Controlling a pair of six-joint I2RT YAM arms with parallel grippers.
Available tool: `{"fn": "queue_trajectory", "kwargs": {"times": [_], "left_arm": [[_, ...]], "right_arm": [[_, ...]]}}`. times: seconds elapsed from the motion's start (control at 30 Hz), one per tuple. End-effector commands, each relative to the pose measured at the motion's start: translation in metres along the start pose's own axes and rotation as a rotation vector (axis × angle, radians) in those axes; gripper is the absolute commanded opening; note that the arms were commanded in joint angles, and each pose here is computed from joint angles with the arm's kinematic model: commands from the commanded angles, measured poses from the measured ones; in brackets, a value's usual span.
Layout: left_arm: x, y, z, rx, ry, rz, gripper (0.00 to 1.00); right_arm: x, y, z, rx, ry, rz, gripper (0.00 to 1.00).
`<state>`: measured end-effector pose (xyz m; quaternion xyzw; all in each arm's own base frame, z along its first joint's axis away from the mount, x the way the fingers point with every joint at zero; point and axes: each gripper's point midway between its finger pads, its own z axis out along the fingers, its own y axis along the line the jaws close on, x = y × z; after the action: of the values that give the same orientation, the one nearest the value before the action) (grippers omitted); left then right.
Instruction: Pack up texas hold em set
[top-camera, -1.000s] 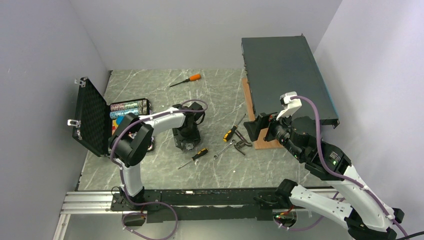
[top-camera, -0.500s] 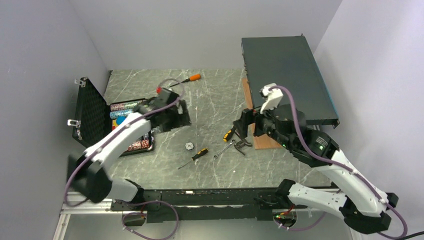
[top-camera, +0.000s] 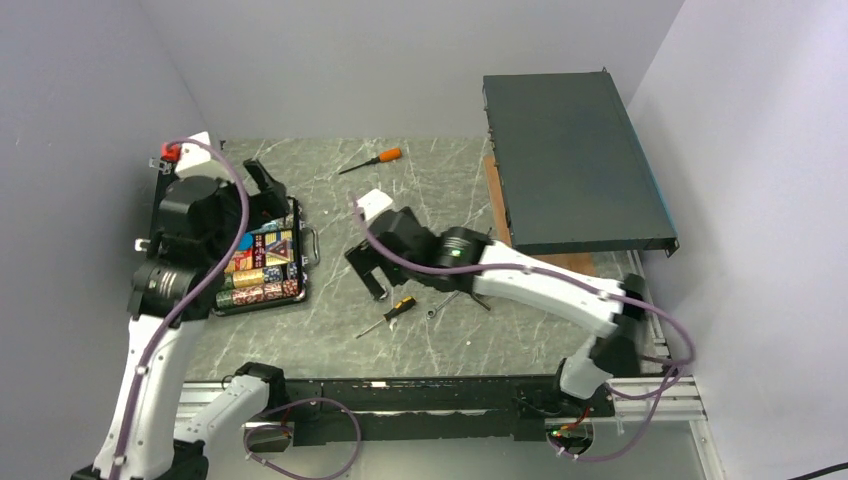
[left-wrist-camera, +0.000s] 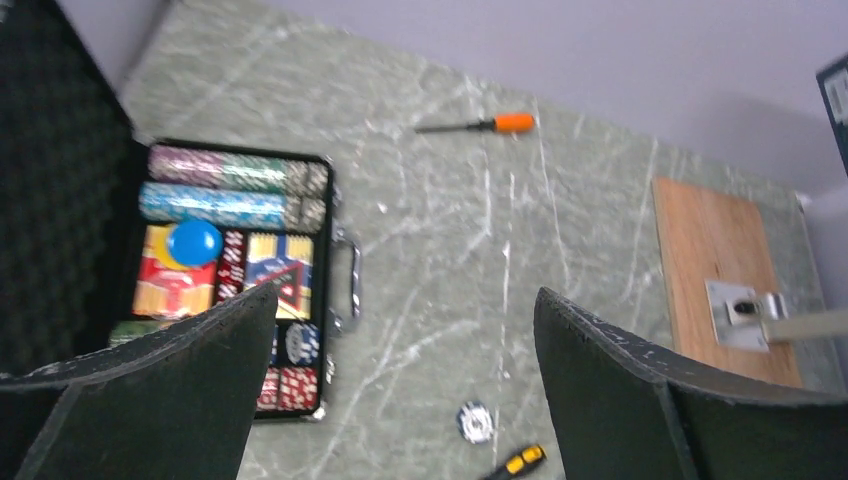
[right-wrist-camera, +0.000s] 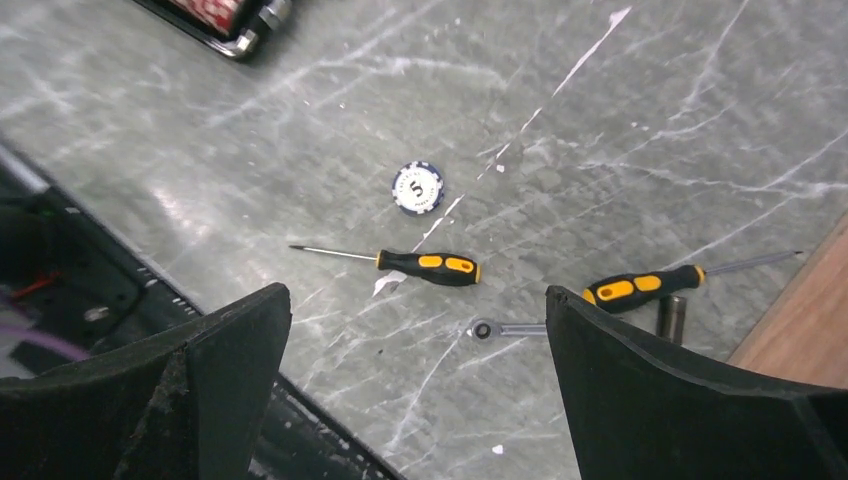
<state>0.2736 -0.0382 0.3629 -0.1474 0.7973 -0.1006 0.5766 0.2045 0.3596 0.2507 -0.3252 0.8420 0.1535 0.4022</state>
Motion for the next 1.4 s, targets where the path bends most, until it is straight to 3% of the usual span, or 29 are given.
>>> {"fn": "queue_trajectory", "kwargs": {"times": [0.0,0.17,0.33,0.43,0.63,0.8,1.13,1.37], "left_arm": [[-0.034,0.045,-0.026,-0.195,-0.225,0.020,0.99],[-0.017,0.078,-0.040,-0.274,-0.358,-0.043,0.99],[-0.004,0.086,-0.042,-0.279,-0.369,-0.046,0.99],[-0.005,0.087,-0.044,-0.287,-0.373,-0.054,0.99],[-0.003,0.081,-0.042,-0.252,-0.361,-0.055,1.00],[-0.002,0.077,-0.042,-0.227,-0.351,-0.053,0.99],[-0.003,0.074,-0.042,-0.208,-0.351,-0.051,0.99],[-0.002,0.073,-0.042,-0.204,-0.349,-0.047,0.99]], "right_arm": [[0.022,0.006,0.051,0.042,0.126,0.005,1.00],[0.060,-0.004,0.105,0.105,0.304,0.181,0.94],[0.091,-0.004,0.142,0.207,0.446,0.270,0.91],[0.100,0.002,0.160,0.207,0.463,0.325,0.90],[0.105,0.006,0.177,0.203,0.486,0.390,0.79],[0.113,0.006,0.184,0.217,0.523,0.373,0.78],[0.119,0.008,0.191,0.219,0.575,0.344,0.66],[0.129,0.004,0.193,0.224,0.605,0.334,0.63]]}}
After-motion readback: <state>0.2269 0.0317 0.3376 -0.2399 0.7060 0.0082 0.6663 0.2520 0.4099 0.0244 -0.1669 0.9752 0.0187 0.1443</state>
